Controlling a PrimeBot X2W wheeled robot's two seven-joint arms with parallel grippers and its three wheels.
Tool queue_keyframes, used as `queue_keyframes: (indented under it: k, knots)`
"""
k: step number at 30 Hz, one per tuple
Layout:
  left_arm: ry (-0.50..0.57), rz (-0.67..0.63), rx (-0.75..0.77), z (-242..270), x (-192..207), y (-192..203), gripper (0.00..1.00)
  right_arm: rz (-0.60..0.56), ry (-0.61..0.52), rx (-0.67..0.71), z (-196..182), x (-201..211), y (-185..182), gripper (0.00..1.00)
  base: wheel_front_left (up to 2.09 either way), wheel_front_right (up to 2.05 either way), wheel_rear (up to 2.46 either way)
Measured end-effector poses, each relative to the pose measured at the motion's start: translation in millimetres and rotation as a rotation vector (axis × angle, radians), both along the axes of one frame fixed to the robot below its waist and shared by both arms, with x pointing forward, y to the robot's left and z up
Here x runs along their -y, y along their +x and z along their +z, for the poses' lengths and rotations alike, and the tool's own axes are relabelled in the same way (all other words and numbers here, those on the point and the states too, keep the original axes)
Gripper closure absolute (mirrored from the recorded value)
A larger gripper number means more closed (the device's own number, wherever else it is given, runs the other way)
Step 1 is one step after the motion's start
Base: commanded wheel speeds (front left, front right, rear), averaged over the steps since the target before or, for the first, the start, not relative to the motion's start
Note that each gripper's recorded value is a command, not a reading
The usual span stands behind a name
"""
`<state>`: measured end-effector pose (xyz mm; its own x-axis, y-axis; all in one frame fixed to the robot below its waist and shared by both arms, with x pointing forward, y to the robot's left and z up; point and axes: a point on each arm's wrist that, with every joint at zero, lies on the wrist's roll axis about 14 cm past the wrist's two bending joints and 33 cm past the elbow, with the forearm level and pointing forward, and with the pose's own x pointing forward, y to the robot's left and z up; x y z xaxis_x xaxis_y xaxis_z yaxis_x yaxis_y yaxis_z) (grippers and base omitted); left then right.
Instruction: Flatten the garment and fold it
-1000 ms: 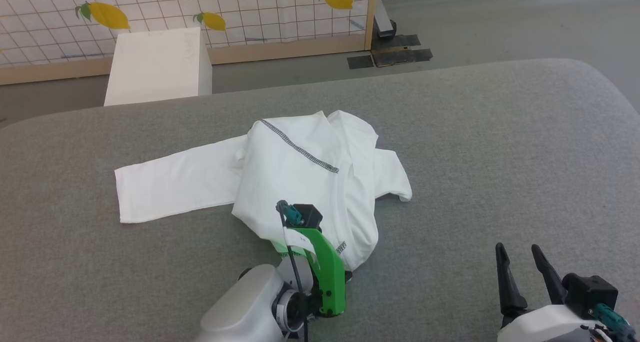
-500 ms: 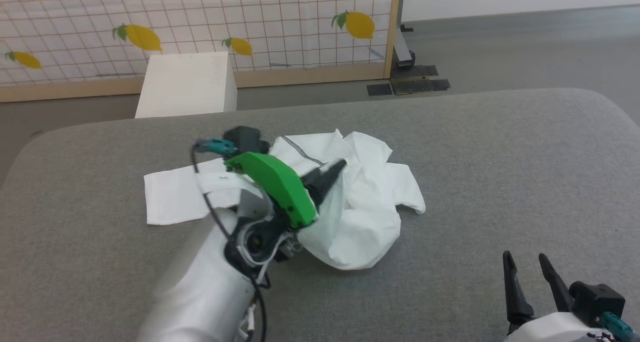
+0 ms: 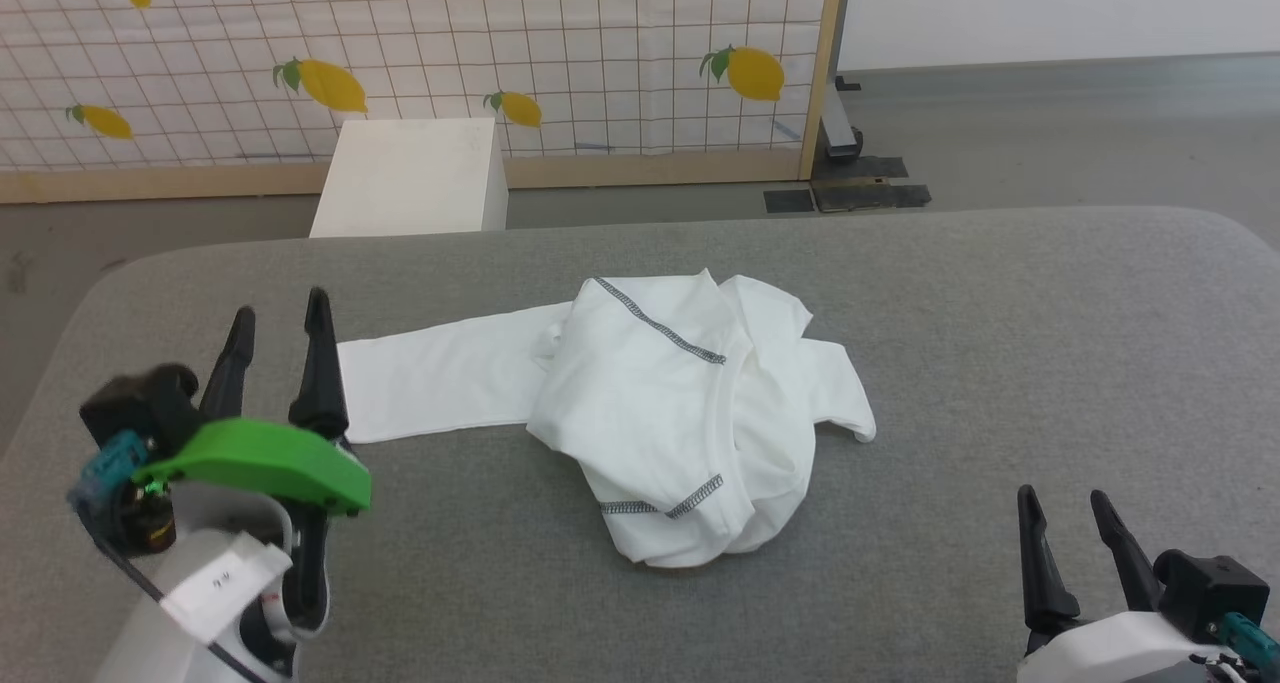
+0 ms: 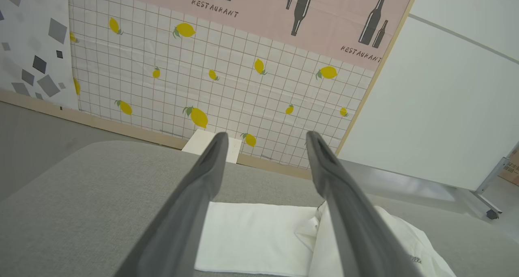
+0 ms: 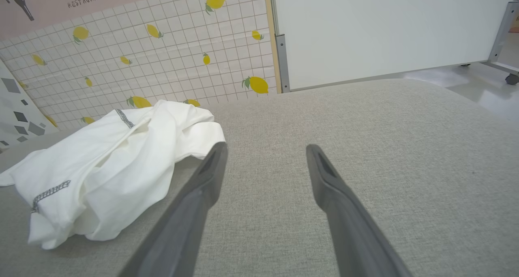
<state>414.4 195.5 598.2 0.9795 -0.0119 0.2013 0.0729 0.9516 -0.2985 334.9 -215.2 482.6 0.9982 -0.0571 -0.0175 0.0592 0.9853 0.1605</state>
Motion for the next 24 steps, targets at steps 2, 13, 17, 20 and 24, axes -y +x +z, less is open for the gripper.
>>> queue_keyframes:
  k: [2, 13, 17, 20, 24]
  knots:
    - [0.036, 0.03, -0.014, -13.2, -5.0, -8.8, 0.0, 0.002, 0.001, -0.01, -1.9, -0.3, 1.3, 0.0, 0.0, 0.0, 0.0]
    - [0.015, 0.073, -0.119, -61.4, -1.5, -34.0, 0.0, 0.113, 0.005, -0.142, -1.7, -29.7, 42.1, 0.0, 0.0, 0.0, 0.0]
    - [0.011, 0.074, -0.13, -66.9, 2.6, -33.0, 0.0, 0.255, -0.049, -0.226, 14.9, -71.5, 82.8, 0.0, 0.0, 0.0, 0.0]
    - [0.008, 0.078, -0.14, -71.6, 4.0, -32.9, 0.0, 0.352, -0.121, -0.32, 15.8, -100.8, 103.5, 0.0, 0.0, 0.0, 0.0]
    - [-0.007, 0.096, -0.156, -79.4, 0.4, -32.1, 0.0, 0.481, -0.296, -0.572, -16.1, -131.5, 119.9, 0.0, 0.0, 0.0, 0.0]
